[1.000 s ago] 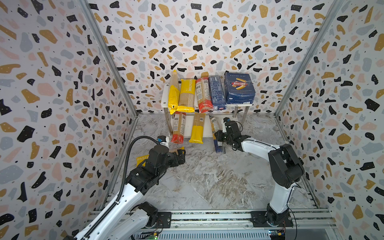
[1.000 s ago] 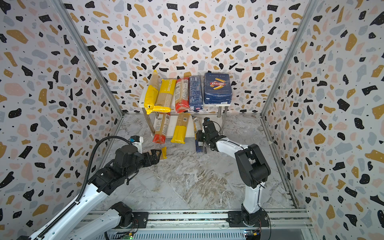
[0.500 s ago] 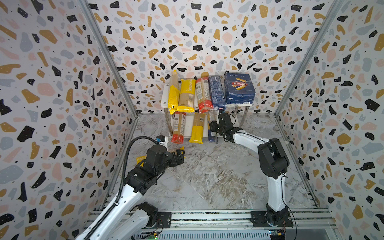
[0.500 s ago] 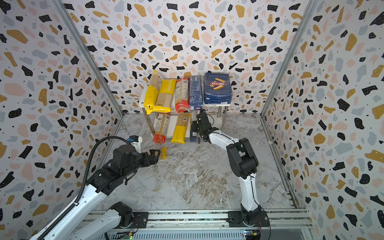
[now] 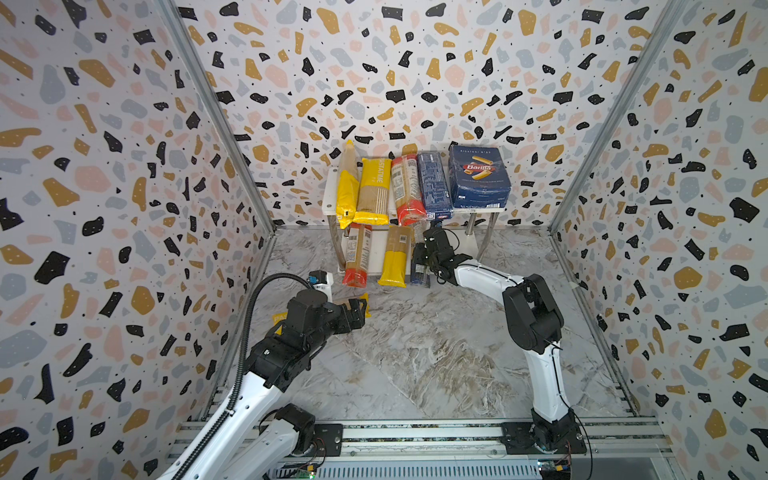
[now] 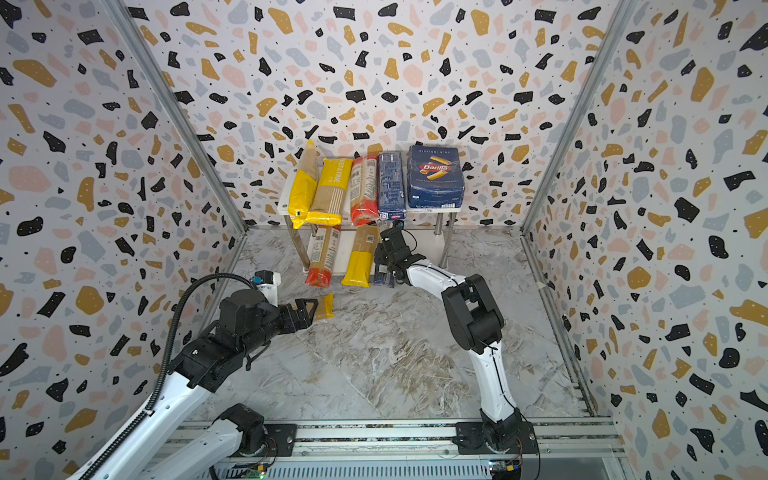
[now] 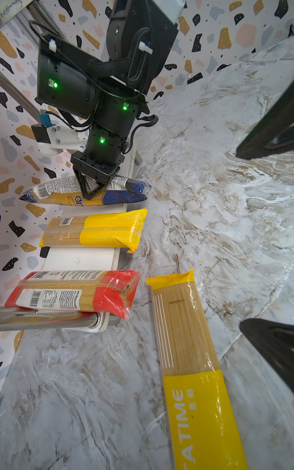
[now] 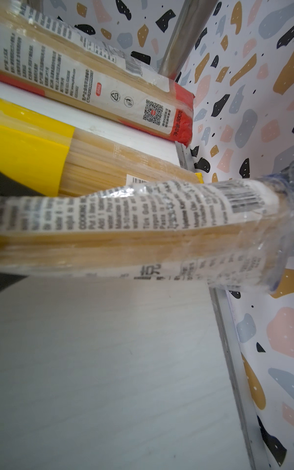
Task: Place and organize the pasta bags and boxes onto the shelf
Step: 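Set the white-and-blue bag upright on the lower shelf beside the yellow-banded bag, then open the right gripper and withdraw it while the left gripper moves over the PASTATIME bag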
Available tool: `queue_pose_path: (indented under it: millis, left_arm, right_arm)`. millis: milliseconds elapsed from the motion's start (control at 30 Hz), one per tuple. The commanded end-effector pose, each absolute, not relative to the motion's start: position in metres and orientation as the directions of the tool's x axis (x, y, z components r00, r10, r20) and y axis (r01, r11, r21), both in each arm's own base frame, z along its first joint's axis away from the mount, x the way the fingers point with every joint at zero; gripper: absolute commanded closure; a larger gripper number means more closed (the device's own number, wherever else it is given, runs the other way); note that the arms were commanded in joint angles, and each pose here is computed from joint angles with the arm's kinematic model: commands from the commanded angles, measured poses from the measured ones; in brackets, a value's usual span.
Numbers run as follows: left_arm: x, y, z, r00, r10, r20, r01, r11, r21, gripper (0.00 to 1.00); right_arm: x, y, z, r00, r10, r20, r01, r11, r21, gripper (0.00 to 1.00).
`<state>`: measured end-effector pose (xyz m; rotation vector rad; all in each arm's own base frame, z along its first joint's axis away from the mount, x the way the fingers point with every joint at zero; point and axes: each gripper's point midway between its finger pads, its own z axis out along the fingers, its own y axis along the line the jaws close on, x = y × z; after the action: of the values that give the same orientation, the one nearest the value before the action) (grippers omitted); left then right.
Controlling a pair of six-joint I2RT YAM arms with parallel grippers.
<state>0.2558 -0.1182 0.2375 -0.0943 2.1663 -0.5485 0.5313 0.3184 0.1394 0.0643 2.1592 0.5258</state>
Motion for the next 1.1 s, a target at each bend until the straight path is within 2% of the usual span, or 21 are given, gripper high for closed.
queue_pose_path:
  millis: [0, 200, 333, 700, 1067]
  left_arm:
    - [0.254, -0.116, 0.243, -0.598, -0.251, -0.761, 0.146, 0.900, -0.411, 0.03]
    - [0.252, -0.114, 0.245, -0.592, -0.256, -0.764, 0.147, 0.898, -0.415, 0.03]
    - [0.251, -0.112, 0.245, -0.590, -0.258, -0.765, 0.138, 0.901, -0.410, 0.03]
    - [0.249, -0.104, 0.245, -0.583, -0.254, -0.772, 0.115, 0.914, -0.388, 0.03]
    - [0.247, -0.086, 0.205, -0.628, -0.281, -0.726, -0.001, 0.933, -0.360, 0.00]
  right_arm:
    - [0.549, 0.321, 0.217, -0.461, 0.325, -0.826, -0.176, 0.879, 0.444, 0.71]
    - [0.550, 0.316, 0.204, -0.491, 0.313, -0.813, -0.159, 0.886, 0.437, 0.47]
    - [0.547, 0.315, 0.202, -0.502, 0.307, -0.808, -0.158, 0.887, 0.435, 0.44]
    - [0.526, 0.311, 0.199, -0.539, 0.300, -0.787, -0.175, 0.874, 0.454, 0.45]
    - [0.415, 0.294, 0.207, -0.571, 0.227, -0.789, -0.258, 0.863, 0.434, 0.37]
